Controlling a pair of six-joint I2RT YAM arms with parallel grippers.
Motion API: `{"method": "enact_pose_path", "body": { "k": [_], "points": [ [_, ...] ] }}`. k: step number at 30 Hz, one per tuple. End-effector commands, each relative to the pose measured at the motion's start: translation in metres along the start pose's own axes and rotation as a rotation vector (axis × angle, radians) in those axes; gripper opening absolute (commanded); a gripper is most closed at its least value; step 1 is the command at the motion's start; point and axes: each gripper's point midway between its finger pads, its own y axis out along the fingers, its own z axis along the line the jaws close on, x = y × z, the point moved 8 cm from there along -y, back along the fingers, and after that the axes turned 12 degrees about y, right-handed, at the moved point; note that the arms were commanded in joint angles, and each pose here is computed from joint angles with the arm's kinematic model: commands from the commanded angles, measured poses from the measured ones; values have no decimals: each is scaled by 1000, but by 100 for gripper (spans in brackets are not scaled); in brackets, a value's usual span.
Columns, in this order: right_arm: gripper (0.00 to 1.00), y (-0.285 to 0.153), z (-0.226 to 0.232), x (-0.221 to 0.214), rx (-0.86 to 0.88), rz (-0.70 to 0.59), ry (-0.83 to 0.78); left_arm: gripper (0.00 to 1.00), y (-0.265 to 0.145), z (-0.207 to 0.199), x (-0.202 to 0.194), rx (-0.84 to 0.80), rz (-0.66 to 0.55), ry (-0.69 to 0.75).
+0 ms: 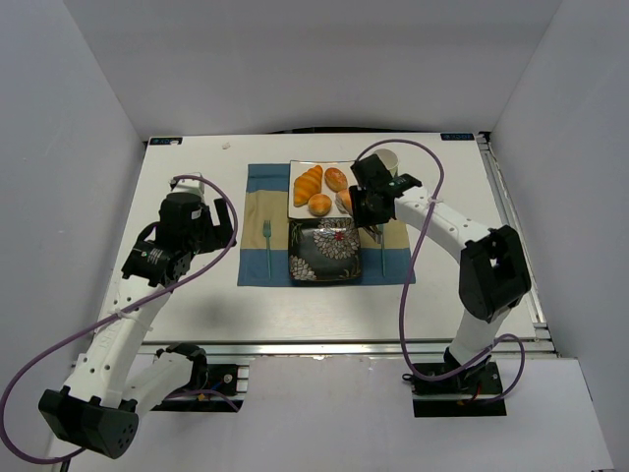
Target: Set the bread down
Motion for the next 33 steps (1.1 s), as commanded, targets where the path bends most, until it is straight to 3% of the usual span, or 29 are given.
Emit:
{"method": "enact_pose_path", "body": {
  "k": [1,9,15,23,33],
  "points": [
    [36,-15,4,20,13,-80,18,98,-2,1,0,3,-15,4],
    [37,-82,0,53,-2,-241,31,98,-3,1,-2,-3,-28,-10],
    [38,-123,-3,43,91,-247,-6,98,-2,-2,-2,-27,-43,-34],
    [40,-101,3,-47,196,-102,-70,98,-1,-6,1,-58,-58,-57],
    [41,-77,24,-73,259,-50,-67,98,1,-7,-6,-64,-39,-59]
  ]
}}
